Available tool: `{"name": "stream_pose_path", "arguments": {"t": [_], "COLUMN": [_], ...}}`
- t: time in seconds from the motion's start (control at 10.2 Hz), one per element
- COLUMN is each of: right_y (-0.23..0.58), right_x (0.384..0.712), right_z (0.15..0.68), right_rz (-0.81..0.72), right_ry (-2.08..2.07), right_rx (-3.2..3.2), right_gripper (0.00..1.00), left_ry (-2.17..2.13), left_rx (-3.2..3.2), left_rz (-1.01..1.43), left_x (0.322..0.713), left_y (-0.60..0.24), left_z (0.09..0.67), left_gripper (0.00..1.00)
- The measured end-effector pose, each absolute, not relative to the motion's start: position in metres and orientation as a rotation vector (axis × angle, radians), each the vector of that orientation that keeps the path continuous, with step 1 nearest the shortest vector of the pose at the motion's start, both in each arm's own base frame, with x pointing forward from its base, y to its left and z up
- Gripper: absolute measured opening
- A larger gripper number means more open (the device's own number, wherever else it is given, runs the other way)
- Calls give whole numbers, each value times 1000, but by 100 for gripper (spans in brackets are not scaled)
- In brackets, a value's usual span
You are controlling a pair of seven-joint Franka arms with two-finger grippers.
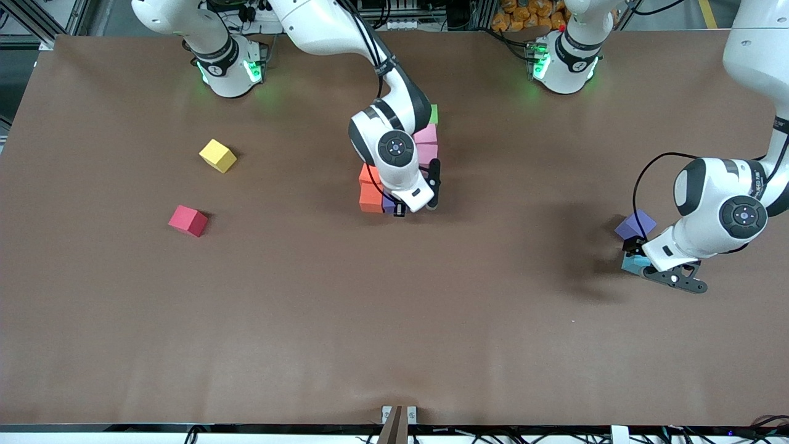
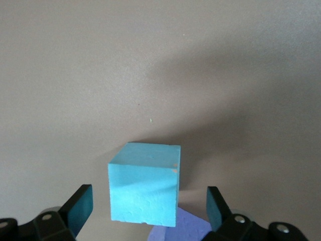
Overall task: Form number 2 with 11 blocks
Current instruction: 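Place the purple cube with the right gripper while the left gripper grasps cyan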
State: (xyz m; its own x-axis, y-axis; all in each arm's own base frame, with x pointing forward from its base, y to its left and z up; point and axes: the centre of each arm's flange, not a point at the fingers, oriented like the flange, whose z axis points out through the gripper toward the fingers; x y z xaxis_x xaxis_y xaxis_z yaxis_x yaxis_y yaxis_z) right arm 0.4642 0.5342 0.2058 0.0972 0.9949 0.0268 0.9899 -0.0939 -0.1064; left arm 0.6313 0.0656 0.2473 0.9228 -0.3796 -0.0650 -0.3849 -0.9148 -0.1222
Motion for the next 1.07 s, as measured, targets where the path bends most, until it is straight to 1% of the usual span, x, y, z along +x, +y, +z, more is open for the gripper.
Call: {"name": "stream_pose_path", "arguments": {"t": [0.1,0.2,0.39,0.49,0.68,0.78,0.88,1.07], "right_y": [534,534,533,532,531,526,519,491], "right_x": [465,466,467,468,471,475,481,504], "right_z": [206,206,205,205,209,216,230,283], "right_rz": [70,66,62,60,56,77,103,128], "right_ry": [-2045,-2044,-2041,-2040,-2035,-2021,-1999,-1920], "right_rx": [-2257,-2259,-2264,-2265,-2270,-2273,-2277,-2295], "right_gripper": [53,63,90,100,100,100,100,100], "left_ry": [622,640,670,674,673,675,675,662], "left_rx": [-2929,-2913,-2894,-2896,-2901,-2904,-2908,-2929], "left_rz": [52,52,45,46,54,61,68,87], "left_x": [633,633,633,633,632,632,631,629], "left_y": [67,69,78,81,82,82,82,84], "left_z": [245,241,235,232,228,224,220,210], "left_gripper": [100,100,100,100,100,100,100,100]}}
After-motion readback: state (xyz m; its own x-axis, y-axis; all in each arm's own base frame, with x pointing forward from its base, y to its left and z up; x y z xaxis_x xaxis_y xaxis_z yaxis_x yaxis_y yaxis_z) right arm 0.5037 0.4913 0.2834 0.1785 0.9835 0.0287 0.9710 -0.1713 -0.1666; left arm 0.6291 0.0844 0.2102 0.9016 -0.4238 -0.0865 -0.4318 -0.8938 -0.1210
